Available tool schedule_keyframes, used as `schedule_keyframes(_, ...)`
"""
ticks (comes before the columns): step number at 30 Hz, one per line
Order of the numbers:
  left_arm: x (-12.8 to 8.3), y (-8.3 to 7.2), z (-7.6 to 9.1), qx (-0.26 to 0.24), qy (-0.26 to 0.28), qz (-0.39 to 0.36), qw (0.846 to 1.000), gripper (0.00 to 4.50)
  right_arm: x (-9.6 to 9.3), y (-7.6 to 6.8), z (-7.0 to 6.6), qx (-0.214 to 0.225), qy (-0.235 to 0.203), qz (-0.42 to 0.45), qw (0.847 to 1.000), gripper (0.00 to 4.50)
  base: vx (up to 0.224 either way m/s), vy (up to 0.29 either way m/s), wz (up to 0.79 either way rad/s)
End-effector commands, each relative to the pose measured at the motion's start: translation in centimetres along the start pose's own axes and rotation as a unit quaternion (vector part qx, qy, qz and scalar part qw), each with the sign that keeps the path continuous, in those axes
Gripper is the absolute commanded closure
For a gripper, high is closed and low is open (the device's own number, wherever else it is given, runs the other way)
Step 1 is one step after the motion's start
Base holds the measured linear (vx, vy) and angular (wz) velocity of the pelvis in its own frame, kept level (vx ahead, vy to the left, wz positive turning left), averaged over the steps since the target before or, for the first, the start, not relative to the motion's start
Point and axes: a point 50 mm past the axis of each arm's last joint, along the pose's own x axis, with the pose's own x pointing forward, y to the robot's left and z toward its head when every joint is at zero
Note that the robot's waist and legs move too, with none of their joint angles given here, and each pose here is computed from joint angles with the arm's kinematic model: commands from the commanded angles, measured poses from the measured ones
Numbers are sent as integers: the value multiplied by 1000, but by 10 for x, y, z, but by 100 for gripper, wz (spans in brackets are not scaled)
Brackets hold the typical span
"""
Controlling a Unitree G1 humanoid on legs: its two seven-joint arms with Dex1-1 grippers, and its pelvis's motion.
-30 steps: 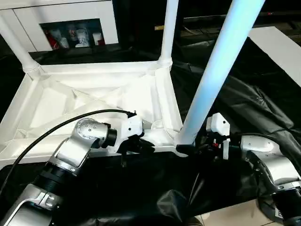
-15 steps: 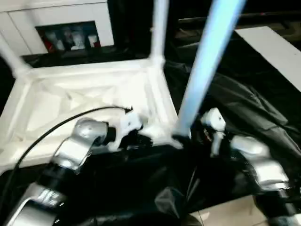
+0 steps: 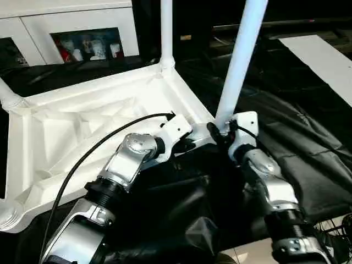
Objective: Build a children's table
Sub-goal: Rotate leg to tighten
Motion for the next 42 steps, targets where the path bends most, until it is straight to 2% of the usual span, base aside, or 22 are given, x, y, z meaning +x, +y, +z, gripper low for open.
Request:
schedule_keyframes(1, 7, -6, -28, -27, 59, 10, 998, 450, 2, 37, -8, 6, 10, 113, 993, 111, 0, 0, 0)
schedule_keyframes(2, 5, -5, -28, -27, 60, 10, 998, 450, 0, 34, -6, 3, 8, 116, 993, 104, 0, 0, 0)
schedule_keyframes(4, -1, -3, -28, -17, 56, -4, 998, 450, -7, 17, 2, -20, 11, 137, 990, 78, 0, 0, 0)
schedule_keyframes(5, -2, -3, -28, -15, 55, -5, 998, 450, -8, 15, 2, -23, 11, 139, 990, 78, 0, 0, 0)
schedule_keyframes(7, -5, -4, -27, 5, 45, -25, 999, 450, -16, 4, 7, -42, 20, 176, 983, 67, 0, 0, 0)
schedule_keyframes(10, -14, -11, -26, 34, 29, -87, 995, 450, -37, -16, 10, -118, 56, 253, 959, 41, 0, 0, 0)
schedule_keyframes(16, -31, -20, -24, 63, 8, -176, 982, 450, -50, -31, 13, -146, 76, 287, 944, 41, 0, 0, 0)
schedule_keyframes(19, -43, -28, -23, 70, -3, -238, 969, 450, -53, -32, 15, -148, 74, 301, 939, 41, 0, 0, 0)
schedule_keyframes(21, -45, -29, -23, 72, -3, -245, 967, 450, -54, -30, 15, -145, 73, 307, 938, 41, 0, 0, 0)
schedule_keyframes(26, -53, -30, -24, 78, -1, -255, 964, 450, -59, -24, 11, -144, 88, 352, 921, 41, 0, 0, 0)
schedule_keyframes(27, -54, -29, -24, 78, -1, -255, 964, 450, -60, -24, 10, -144, 90, 356, 919, 75, 0, 0, 0)
schedule_keyframes(30, -56, -28, -24, 77, 2, -254, 964, 450, -60, -22, 8, -134, 88, 365, 917, 78, 0, 0, 0)
schedule_keyframes(32, -57, -27, -25, 76, 3, -252, 965, 450, -60, -21, 8, -131, 88, 369, 916, 113, 0, 0, 0)
schedule_keyframes(35, -58, -27, -26, 75, 4, -251, 965, 450, -61, -20, 8, -128, 87, 375, 914, 122, 0, 0, 0)
schedule_keyframes(41, -58, -27, -28, 69, 6, -251, 965, 450, -61, -19, 4, -122, 89, 377, 914, 167, 0, 0, 0)
schedule_keyframes(42, -56, -27, -28, 62, 4, -245, 968, 450, -59, -18, 2, -117, 89, 366, 919, 173, 0, 0, 0)
